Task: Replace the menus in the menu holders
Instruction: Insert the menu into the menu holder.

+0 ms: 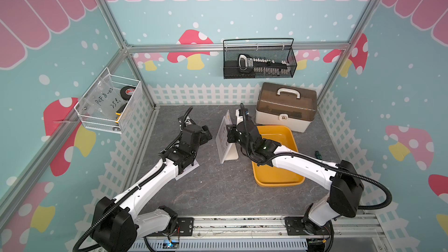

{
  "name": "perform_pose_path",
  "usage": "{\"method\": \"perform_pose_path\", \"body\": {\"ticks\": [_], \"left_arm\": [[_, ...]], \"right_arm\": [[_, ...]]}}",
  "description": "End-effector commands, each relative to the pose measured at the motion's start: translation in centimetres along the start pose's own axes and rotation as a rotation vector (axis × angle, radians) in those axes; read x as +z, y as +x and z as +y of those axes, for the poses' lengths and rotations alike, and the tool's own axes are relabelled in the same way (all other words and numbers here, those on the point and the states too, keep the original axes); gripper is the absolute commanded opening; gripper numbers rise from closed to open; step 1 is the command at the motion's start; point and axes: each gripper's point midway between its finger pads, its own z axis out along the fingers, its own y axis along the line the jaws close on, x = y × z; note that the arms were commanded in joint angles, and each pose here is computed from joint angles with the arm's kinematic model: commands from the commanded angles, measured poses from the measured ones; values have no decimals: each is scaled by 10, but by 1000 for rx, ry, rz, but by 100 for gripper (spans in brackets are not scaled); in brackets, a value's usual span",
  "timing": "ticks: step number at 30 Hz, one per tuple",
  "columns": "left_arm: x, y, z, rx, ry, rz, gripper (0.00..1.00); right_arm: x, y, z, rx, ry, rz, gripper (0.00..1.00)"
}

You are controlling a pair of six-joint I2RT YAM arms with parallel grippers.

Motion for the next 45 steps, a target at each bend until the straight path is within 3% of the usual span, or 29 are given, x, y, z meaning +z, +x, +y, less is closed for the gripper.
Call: {"method": "perform_pose_path", "body": {"ticks": [1, 7, 13, 23, 30, 39, 45], "left_arm": [[-6, -12, 0, -6, -2, -36, 98], [-4, -10, -2, 0, 0, -28, 98], [-2, -6, -7, 5, 15, -8, 98], [-5, -8, -7, 9, 13, -14, 98], [-5, -9, -7, 10, 10, -15, 98], [-9, -12, -4, 17, 2, -27, 98], [-9, -13, -6, 18, 4, -31, 98]], "right_arm": [[-4, 0, 1, -19, 7, 3, 34], [-19, -24, -1, -58, 17, -28, 40], [-21, -32, -1, -68, -2, -10, 40], [3, -27, 6, -68, -90, 71, 18], [11, -23, 14, -39, -118, 97, 17], [19, -14, 9, -27, -87, 134, 4], [15, -19, 2, -26, -65, 115, 4]]}}
